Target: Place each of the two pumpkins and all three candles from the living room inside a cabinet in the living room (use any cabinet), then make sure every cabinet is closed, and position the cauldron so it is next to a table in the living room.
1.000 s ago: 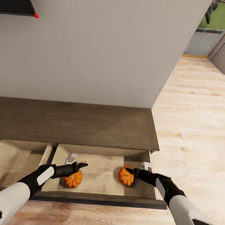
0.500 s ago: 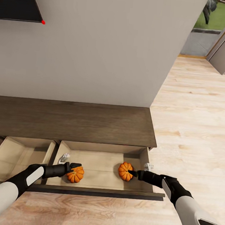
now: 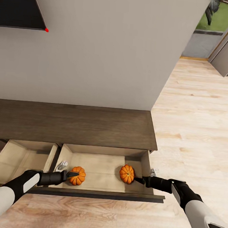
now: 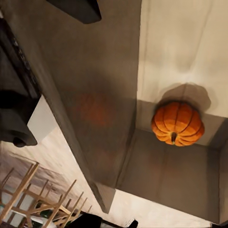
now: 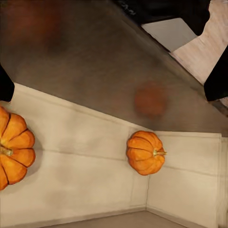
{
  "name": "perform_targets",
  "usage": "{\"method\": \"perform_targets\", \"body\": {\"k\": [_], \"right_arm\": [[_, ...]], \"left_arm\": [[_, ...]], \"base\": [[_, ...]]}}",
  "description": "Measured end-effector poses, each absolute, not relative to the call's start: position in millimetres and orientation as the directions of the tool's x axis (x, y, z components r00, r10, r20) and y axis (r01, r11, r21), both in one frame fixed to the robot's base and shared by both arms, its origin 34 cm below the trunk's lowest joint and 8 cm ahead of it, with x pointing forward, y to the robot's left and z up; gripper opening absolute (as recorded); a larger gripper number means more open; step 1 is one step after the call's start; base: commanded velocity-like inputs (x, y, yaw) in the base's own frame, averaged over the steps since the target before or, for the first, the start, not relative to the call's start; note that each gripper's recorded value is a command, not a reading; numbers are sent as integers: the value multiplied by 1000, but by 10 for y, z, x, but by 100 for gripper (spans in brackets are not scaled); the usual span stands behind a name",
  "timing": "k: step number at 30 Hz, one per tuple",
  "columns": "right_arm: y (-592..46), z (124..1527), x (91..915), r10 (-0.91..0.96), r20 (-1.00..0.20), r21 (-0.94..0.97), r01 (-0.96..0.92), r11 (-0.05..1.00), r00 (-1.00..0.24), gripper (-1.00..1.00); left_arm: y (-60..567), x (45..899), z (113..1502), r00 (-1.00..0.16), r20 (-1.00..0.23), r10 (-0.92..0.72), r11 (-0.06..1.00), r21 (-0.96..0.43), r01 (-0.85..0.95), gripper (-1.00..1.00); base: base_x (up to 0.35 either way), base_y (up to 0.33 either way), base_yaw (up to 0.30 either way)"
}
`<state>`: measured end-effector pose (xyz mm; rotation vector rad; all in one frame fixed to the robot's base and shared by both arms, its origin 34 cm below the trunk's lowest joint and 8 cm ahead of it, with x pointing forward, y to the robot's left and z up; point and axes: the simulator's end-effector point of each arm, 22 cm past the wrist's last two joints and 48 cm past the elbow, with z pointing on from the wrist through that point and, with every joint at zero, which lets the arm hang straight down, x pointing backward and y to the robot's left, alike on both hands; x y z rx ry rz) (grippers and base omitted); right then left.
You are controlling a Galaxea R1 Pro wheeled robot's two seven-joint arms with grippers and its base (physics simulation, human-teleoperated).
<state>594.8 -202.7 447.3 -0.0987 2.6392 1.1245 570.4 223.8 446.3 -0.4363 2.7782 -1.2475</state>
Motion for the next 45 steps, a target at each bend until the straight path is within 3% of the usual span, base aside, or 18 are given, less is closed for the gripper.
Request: {"method": "perform_targets", "body": {"k": [6,15,26,35,39,45], "right_arm": [[-2043,4536,5834,3,-257,690,-181,701,-966,100],[-2006,4643,5746,-4,-240,694,-174,699,-971,100],[-2145,4349,5212,-146,-176,612,-225,758,-973,100],[-2628,3825,5026,-199,-249,278,-266,923,-948,100],[-2375,3696,4802,-190,-244,241,-249,938,-951,100],[-2159,3599,4539,-182,-287,129,-226,965,-940,100]], "left_arm": [[2333,5142,4385,-966,148,-212,671,-697,-254,100],[2311,4935,4455,-962,189,-195,684,-677,-272,100],[2345,4752,4337,-955,212,-206,712,-637,-295,100],[2237,4658,3713,-986,41,-161,929,-330,-165,100],[2147,4616,3603,-986,-67,-155,960,-244,-134,100],[2115,4470,3562,-985,-79,-156,970,-203,-138,100]], "base": [[-312,0,0],[-314,0,0],[-33,0,0],[0,0,0],[0,0,0],[0,0,0]]}}
